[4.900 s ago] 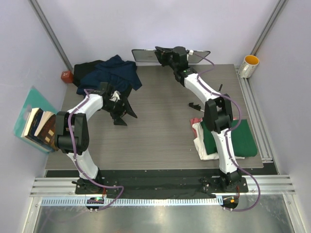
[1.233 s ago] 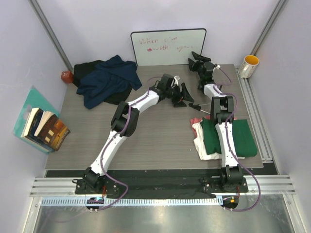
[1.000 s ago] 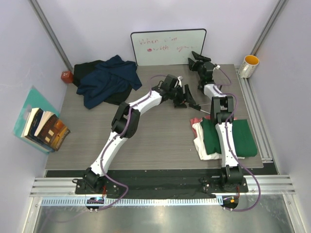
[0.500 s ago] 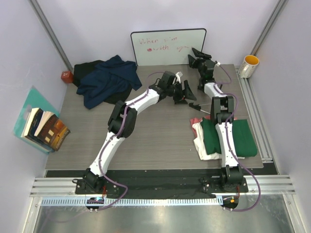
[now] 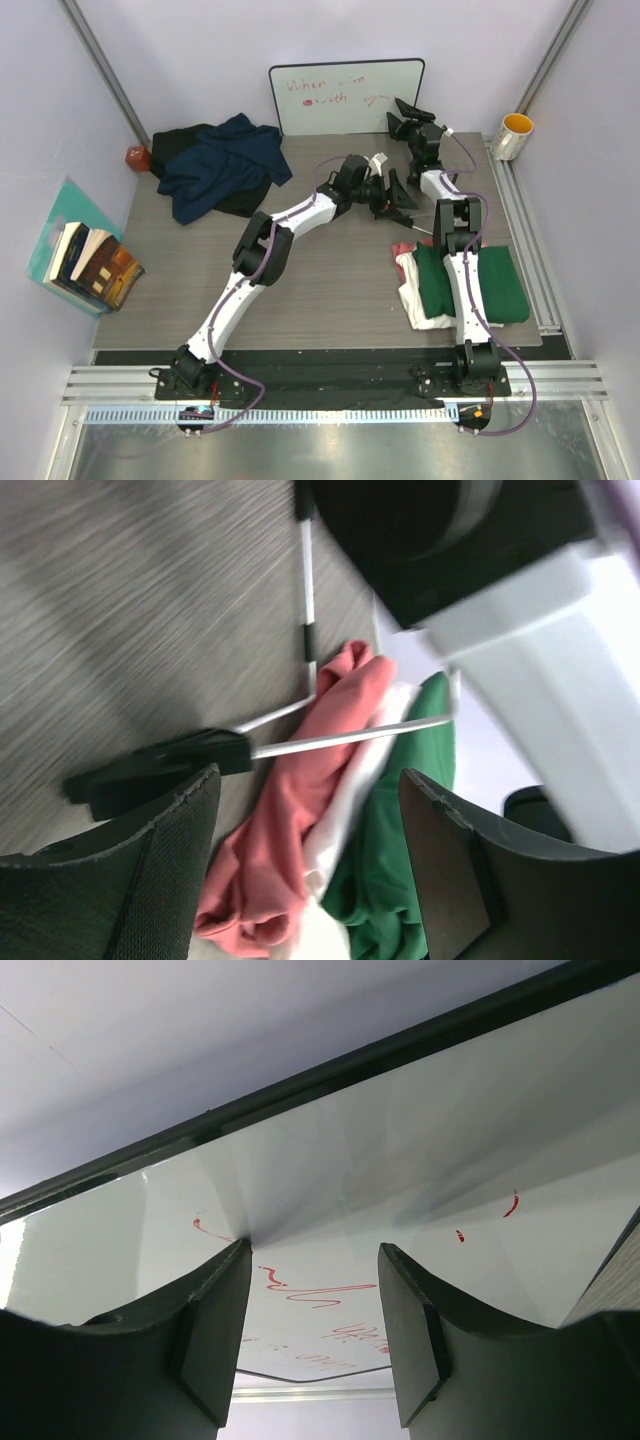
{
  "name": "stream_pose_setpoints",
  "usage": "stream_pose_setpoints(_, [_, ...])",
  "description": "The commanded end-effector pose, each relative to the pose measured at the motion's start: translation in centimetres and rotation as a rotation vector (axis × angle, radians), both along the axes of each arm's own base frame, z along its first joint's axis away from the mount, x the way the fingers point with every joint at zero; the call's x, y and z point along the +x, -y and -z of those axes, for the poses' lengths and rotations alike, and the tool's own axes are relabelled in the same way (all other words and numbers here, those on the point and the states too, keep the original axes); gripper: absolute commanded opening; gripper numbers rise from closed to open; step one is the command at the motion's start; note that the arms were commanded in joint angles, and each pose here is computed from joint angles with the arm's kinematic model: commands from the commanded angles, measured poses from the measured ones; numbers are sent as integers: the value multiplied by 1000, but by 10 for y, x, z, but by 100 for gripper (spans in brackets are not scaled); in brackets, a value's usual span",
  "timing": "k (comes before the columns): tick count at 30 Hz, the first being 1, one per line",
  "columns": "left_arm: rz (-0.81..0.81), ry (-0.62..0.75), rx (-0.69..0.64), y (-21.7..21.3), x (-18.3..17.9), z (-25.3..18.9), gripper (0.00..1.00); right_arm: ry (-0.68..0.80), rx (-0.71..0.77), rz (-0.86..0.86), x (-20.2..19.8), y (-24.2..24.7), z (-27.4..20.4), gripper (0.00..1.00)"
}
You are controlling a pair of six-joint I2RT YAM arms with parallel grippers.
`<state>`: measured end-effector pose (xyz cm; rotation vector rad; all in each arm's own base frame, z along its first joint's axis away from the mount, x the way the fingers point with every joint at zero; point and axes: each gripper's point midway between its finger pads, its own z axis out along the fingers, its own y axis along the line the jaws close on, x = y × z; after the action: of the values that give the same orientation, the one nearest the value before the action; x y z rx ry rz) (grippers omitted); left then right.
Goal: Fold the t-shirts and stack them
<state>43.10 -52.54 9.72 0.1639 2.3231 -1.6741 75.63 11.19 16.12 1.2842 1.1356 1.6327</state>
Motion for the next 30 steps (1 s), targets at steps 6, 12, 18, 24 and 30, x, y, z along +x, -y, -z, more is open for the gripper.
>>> stream_pose_setpoints(6, [14,-21,20,6,-20,15,71,110,43,12,-6,7,-52,59])
stream_pose_setpoints(12, [-66,-16,54,7,-3,34,70,108,43,4,-7,6,-52,59])
stream_pose_setpoints(18, [-138,3,57,7,19,43,70,101,67,-7,-9,6,-48,59])
stream_pose_setpoints(24, [-193,-14,12,13,35,56,72,126,89,-10,-10,7,-56,59])
stream_pose_setpoints(30, [-230,-40,28,14,40,82,72,212,134,-37,-21,9,-87,59])
